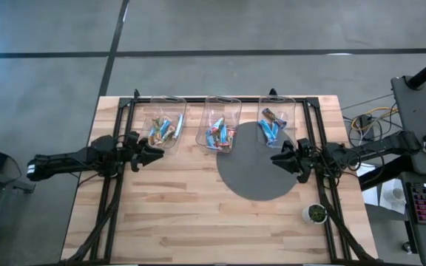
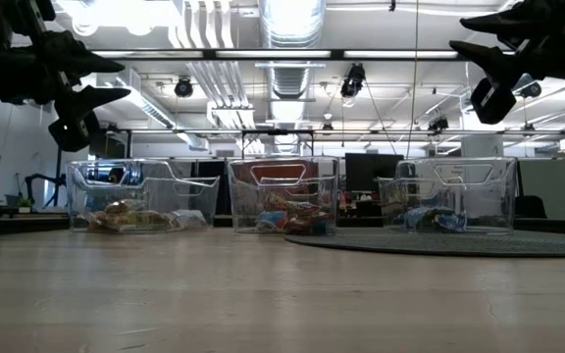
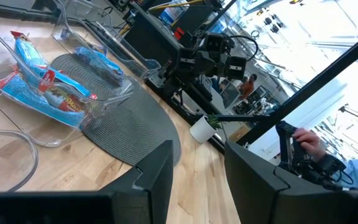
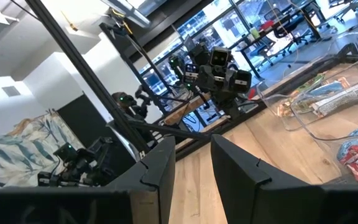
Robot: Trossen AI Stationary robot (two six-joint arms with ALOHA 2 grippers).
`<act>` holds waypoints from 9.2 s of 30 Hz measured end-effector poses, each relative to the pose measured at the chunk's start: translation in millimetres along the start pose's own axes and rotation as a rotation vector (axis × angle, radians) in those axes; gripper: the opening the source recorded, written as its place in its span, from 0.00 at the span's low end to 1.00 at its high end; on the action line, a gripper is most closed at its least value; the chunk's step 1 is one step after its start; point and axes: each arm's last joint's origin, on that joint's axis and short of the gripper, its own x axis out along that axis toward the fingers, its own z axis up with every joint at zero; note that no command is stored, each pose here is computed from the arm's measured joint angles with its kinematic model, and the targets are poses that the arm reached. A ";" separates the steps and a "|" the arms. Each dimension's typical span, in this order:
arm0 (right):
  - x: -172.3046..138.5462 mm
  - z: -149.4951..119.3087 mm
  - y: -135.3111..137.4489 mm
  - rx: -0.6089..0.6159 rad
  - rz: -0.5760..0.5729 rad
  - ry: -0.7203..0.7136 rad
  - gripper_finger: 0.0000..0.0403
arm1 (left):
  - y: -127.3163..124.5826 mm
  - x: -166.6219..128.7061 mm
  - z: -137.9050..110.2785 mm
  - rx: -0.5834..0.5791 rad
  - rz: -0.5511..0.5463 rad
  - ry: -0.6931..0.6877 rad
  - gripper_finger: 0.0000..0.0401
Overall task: Pick and place Granola Bars by type
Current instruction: Return to Home Position
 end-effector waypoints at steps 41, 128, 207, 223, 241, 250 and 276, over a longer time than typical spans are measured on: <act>-30.9 19.1 1.8 -0.415 0.003 -0.139 0.24 | 0.1 0.0 -0.1 0.000 0.001 0.001 0.31; -31.6 -2.1 -15.6 -0.537 -0.022 0.104 0.24 | 12.5 3.8 -15.2 0.769 -0.044 0.053 0.31; -31.6 -2.0 -15.6 -0.537 -0.021 0.104 0.24 | 11.5 4.3 -18.3 0.753 -0.151 0.065 0.31; -31.6 -2.0 -15.6 -0.537 -0.021 0.104 0.24 | 11.5 4.3 -18.3 0.753 -0.150 0.066 0.31; -31.6 -2.0 -15.6 -0.537 -0.021 0.104 0.24 | 11.4 4.3 -18.2 0.753 -0.151 0.065 0.31; -31.6 -2.0 -15.6 -0.537 -0.022 0.104 0.24 | 11.4 4.3 -18.2 0.753 -0.151 0.065 0.31; -31.6 -2.0 -15.6 -0.537 -0.021 0.104 0.24 | 11.4 4.3 -18.2 0.753 -0.151 0.065 0.31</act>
